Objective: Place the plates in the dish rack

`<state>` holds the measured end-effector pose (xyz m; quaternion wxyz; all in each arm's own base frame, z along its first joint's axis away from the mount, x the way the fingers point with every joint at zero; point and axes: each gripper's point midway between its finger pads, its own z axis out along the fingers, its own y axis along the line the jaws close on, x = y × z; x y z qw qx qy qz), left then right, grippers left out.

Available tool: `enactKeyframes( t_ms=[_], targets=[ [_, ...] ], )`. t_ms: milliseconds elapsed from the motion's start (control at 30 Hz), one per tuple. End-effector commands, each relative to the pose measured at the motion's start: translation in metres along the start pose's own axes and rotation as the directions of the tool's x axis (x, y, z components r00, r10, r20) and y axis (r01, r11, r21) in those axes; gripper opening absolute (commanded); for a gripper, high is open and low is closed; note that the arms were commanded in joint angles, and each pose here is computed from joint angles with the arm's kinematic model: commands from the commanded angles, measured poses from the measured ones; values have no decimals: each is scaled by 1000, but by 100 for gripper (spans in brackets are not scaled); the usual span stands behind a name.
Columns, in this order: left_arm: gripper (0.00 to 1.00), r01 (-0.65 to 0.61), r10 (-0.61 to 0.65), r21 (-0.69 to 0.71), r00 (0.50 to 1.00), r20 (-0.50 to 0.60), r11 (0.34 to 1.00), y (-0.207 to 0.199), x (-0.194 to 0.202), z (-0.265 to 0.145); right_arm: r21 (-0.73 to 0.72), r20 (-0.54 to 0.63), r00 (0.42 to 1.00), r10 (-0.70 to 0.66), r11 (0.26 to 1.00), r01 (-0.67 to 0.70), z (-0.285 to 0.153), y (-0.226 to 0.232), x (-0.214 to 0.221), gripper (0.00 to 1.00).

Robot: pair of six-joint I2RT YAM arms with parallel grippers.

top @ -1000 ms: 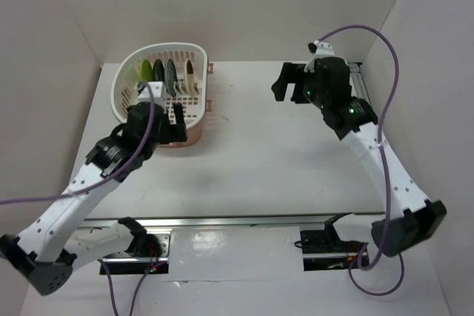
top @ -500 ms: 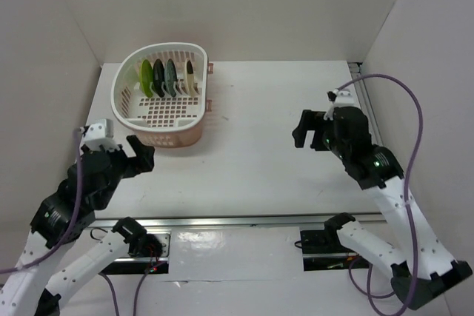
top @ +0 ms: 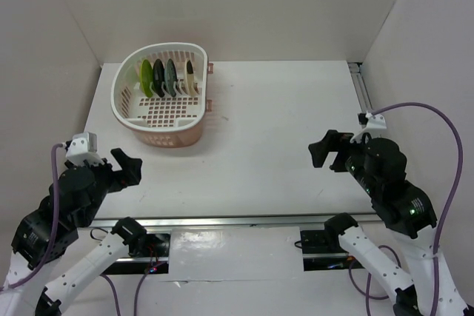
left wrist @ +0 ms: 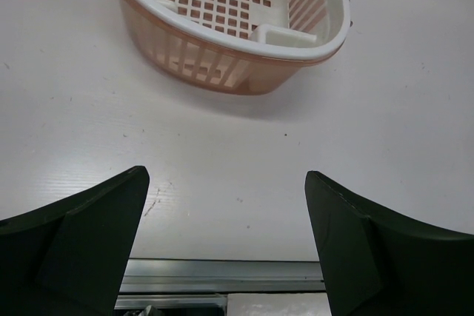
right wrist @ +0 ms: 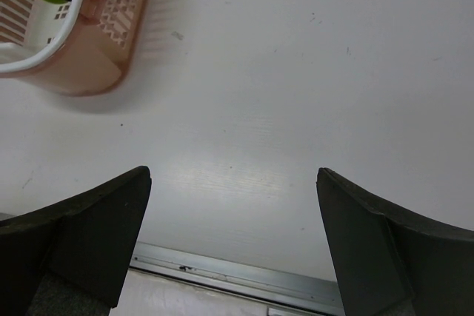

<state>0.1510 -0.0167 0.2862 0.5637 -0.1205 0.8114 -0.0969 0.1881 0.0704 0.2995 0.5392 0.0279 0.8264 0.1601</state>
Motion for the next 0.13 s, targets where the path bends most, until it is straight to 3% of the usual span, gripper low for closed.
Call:
enactKeyframes(
  t_ms=[0, 100],
  targets=[
    [100, 28, -28, 24, 999, 21, 999, -5, -10, -4, 1, -4, 1000, 6, 1000, -6, -9, -2, 1, 100],
    [100, 32, -33, 28, 999, 27, 999, -7, -12, -4, 1, -4, 1000, 6, 1000, -6, -9, -1, -1, 100]
  ],
)
